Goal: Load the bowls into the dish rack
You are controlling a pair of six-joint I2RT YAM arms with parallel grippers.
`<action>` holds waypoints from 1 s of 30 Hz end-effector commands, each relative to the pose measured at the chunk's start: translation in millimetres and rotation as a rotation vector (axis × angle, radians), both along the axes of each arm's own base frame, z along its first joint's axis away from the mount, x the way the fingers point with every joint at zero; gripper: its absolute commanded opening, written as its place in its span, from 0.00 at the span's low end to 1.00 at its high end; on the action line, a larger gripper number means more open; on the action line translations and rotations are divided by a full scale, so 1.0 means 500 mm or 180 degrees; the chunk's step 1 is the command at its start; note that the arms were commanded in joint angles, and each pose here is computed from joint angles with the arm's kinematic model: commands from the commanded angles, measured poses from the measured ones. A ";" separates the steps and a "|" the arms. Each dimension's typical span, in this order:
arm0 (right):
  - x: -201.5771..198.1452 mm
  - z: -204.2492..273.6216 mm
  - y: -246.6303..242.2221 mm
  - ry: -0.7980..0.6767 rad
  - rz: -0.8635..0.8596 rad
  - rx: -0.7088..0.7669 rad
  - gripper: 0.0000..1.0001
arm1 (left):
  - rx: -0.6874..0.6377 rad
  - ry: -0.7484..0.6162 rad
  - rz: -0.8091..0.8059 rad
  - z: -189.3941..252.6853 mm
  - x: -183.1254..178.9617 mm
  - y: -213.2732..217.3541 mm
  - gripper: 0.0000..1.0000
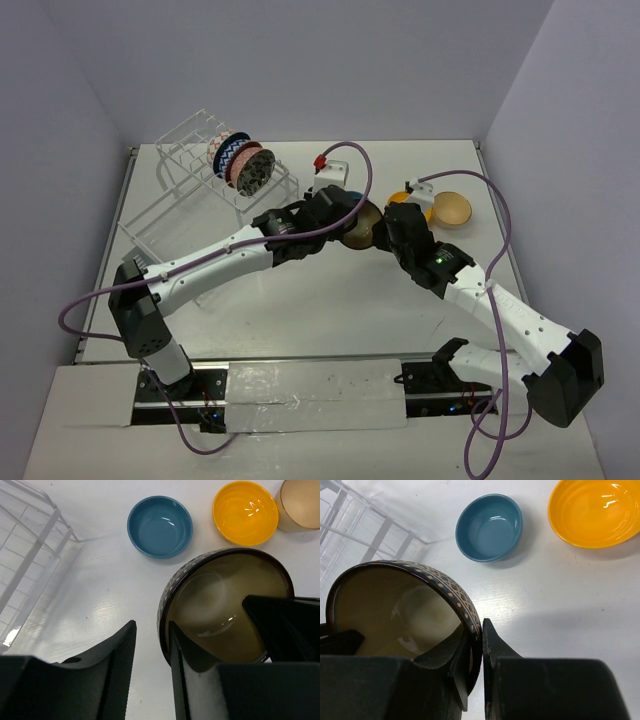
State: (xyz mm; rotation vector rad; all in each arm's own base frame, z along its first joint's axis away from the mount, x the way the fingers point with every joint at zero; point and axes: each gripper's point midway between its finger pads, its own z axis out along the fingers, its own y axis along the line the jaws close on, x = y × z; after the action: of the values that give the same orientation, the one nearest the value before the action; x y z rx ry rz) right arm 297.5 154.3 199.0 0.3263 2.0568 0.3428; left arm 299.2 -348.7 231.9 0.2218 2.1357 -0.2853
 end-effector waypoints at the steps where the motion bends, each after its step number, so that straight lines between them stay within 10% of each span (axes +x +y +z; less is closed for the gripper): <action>1: 0.017 0.070 0.002 -0.0372 -0.0126 0.0277 0.00 | -0.0142 -0.0138 0.0075 0.045 0.013 -0.017 0.36; 16: 0.014 0.072 -0.001 -0.0383 -0.0140 0.0291 0.00 | -0.0059 -0.0089 0.0089 0.033 0.018 -0.028 0.27; 26: 0.011 0.071 0.002 -0.0369 -0.0111 0.0288 0.01 | 0.0006 -0.0123 0.0129 0.040 0.021 -0.020 0.00; 29: 0.008 0.073 0.004 -0.0373 -0.0072 0.0289 0.21 | 0.0046 -0.0195 0.0182 0.052 0.025 -0.009 0.00; 30: 0.006 0.077 0.003 -0.0390 -0.0051 0.0292 0.42 | 0.0051 -0.0217 0.0190 0.057 0.026 -0.006 0.00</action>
State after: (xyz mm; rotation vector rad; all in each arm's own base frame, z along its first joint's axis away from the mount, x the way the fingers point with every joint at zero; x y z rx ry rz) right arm 296.6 155.3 204.2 0.3381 2.0403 0.3620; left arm 304.4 -356.8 232.5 0.2179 2.1378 -0.2345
